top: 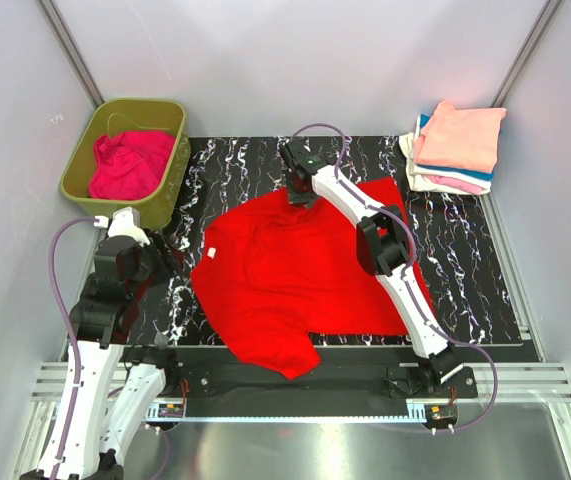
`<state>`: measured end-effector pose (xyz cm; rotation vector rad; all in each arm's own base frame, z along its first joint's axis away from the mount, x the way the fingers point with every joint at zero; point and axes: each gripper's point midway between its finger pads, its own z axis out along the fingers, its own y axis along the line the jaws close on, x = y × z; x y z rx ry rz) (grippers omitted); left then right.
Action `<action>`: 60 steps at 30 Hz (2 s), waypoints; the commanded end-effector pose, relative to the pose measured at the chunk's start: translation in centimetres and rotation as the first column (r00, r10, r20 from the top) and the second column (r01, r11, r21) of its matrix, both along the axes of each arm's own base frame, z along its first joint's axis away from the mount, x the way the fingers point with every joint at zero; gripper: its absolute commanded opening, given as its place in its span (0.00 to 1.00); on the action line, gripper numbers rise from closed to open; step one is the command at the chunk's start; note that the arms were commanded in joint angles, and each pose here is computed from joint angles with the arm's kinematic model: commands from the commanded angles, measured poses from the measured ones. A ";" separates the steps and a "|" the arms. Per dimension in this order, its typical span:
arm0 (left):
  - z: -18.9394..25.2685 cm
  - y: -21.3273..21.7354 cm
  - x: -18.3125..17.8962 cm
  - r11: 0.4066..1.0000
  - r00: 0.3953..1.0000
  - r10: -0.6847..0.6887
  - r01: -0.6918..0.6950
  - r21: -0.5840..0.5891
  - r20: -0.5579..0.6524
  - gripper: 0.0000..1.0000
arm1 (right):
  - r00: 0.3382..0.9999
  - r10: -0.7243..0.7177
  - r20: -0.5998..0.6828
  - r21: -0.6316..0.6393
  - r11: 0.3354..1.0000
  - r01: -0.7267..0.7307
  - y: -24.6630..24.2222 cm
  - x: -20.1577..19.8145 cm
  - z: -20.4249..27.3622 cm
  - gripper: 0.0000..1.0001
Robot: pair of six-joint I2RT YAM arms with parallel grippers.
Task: Fold and stack the t-shirts
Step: Flatten the tshirt out
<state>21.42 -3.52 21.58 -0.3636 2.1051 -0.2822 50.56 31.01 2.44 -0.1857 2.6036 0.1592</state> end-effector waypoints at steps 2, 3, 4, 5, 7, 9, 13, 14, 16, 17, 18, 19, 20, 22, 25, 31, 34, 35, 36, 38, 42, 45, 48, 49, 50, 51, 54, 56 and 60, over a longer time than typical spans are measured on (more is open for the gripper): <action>0.7 -0.3 0.8 1.000 0.999 -0.021 0.021 -0.001 0.042 0.59 | 0.976 0.072 0.205 0.151 0.983 -0.104 3.5 2.6 7.7 0.00; 0.7 -0.2 0.9 1.000 0.999 -0.020 0.020 -0.001 0.042 0.59 | 0.967 0.079 0.243 0.196 0.972 -0.129 4.3 3.1 8.8 0.00; 0.7 -0.2 0.9 1.000 0.999 -0.018 0.018 0.000 0.042 0.59 | 0.964 0.084 0.254 0.214 0.967 -0.141 4.6 2.9 9.4 0.00; 0.7 -0.2 0.8 1.000 0.999 -0.018 0.018 0.000 0.043 0.58 | 0.960 0.085 0.267 0.230 0.962 -0.149 4.9 3.0 9.8 0.00; 0.7 -0.2 0.8 1.000 0.999 -0.019 0.019 0.001 0.043 0.58 | 0.946 0.082 0.315 0.293 0.939 -0.179 5.8 3.4 11.7 0.00; 0.8 -0.2 0.8 1.000 0.999 -0.020 0.020 -0.001 0.045 0.58 | 0.939 0.089 0.331 0.340 0.917 -0.206 6.6 3.6 12.0 0.00; 0.7 -0.2 0.8 1.000 0.999 -0.018 0.018 -0.001 0.045 0.58 | 0.941 0.051 0.335 0.400 0.896 -0.191 6.4 4.5 12.6 0.00; 0.8 -0.2 0.8 1.000 0.999 -0.018 0.018 -0.001 0.048 0.58 | 0.942 0.052 0.331 0.414 0.889 -0.194 6.4 4.6 12.7 0.00; 0.7 -0.2 0.8 1.000 0.999 -0.019 0.020 -0.002 0.043 0.58 | 0.947 0.027 0.321 0.448 0.876 -0.177 6.0 5.1 12.7 0.00; 0.7 -0.2 0.8 1.000 0.999 -0.020 0.020 -0.001 0.045 0.58 | 0.944 0.025 0.330 0.487 0.852 -0.193 5.7 5.7 13.2 0.00; 0.8 -0.2 0.8 1.000 0.999 -0.020 0.020 -0.001 0.046 0.58 | 0.952 -0.006 0.307 0.533 0.829 -0.167 5.5 6.0 13.3 0.00; 0.8 -0.2 0.8 1.000 0.999 -0.021 0.021 0.001 0.046 0.58 | 0.965 0.006 0.263 0.572 0.804 -0.161 5.3 5.3 12.3 0.00; 0.8 -0.2 0.8 1.000 0.999 -0.022 0.022 -0.001 0.046 0.58 | 0.959 -0.037 0.283 0.624 0.766 -0.155 3.7 7.0 12.9 0.01; 0.8 -0.2 0.8 1.000 0.999 -0.020 0.020 -0.001 0.046 0.58 | 0.994 -0.044 0.103 0.782 0.621 -0.054 2.6 6.1 10.5 0.04; 0.8 -0.3 0.8 1.000 0.999 -0.023 0.023 -0.002 0.048 0.58 | 0.990 -0.063 -0.127 0.956 0.258 0.139 -1.5 8.2 8.2 0.16; 0.9 -0.3 0.8 1.000 0.998 -0.024 0.024 -0.004 0.051 0.58 | 0.981 0.100 -0.165 0.977 -0.123 0.177 -4.9 9.6 8.4 0.42; 0.8 -0.3 0.8 1.000 0.998 -0.023 0.023 -0.003 0.051 0.58 | 0.987 0.060 -0.149 0.989 -0.001 0.149 -4.8 9.7 9.1 0.57; 0.9 -0.3 0.8 1.000 0.998 -0.023 0.024 -0.002 0.052 0.58 | 0.976 0.038 -0.213 0.976 0.047 0.211 -4.9 9.8 8.2 0.58; 0.8 -0.3 0.8 1.000 0.999 -0.024 0.024 -0.004 0.049 0.57 | 0.990 0.011 -0.142 0.984 0.106 0.140 -5.3 9.5 9.8 0.59; 0.8 -0.3 0.7 1.000 0.998 -0.025 0.025 -0.002 0.051 0.58 | 0.983 -0.059 -0.172 0.968 0.176 0.180 -6.0 9.6 9.8 0.61; 0.9 -0.3 0.8 1.000 0.998 -0.023 0.023 -0.003 0.052 0.58 | 0.991 -0.133 -0.013 0.877 0.475 0.076 -6.7 9.0 12.4 0.62; 0.9 -0.3 0.7 1.000 0.998 -0.023 0.023 -0.003 0.054 0.57 | 0.987 -0.145 0.073 0.665 0.744 0.060 -6.0 8.0 12.4 0.63; 1.0 -0.2 0.7 1.000 0.998 -0.021 0.021 -0.004 0.060 0.57 | 0.984 -0.099 0.147 0.433 0.901 0.026 -5.1 7.1 12.0 0.63; 1.1 -0.2 0.7 1.000 0.998 -0.021 0.021 -0.005 0.061 0.58 | 0.984 -0.106 0.140 0.342 0.938 0.053 -5.7 6.6 11.0 0.63; 1.1 -0.2 0.7 1.000 0.998 -0.022 0.022 -0.004 0.061 0.57 | 0.983 -0.063 0.172 0.278 0.961 0.013 -5.3 6.5 10.9 0.63; 1.1 -0.2 0.7 1.000 0.998 -0.021 0.021 -0.005 0.063 0.57 | 0.979 -0.024 0.203 0.242 0.970 -0.027 -3.6 6.3 11.2 0.63; 1.0 -0.2 0.7 1.000 0.998 -0.021 0.021 -0.006 0.060 0.57 | 0.965 0.041 0.258 0.098 0.993 -0.069 -1.9 5.9 10.3 0.62; 1.1 -0.2 0.7 1.000 0.998 -0.023 0.023 -0.005 0.061 0.57 | 0.953 0.061 0.298 0.037 0.997 -0.075 -1.5 6.5 9.9 0.64; 1.0 -0.2 0.7 1.000 0.998 -0.023 0.024 -0.004 0.060 0.57 | 0.924 0.096 0.371 -0.038 0.995 -0.089 0.2 7.8 8.9 0.66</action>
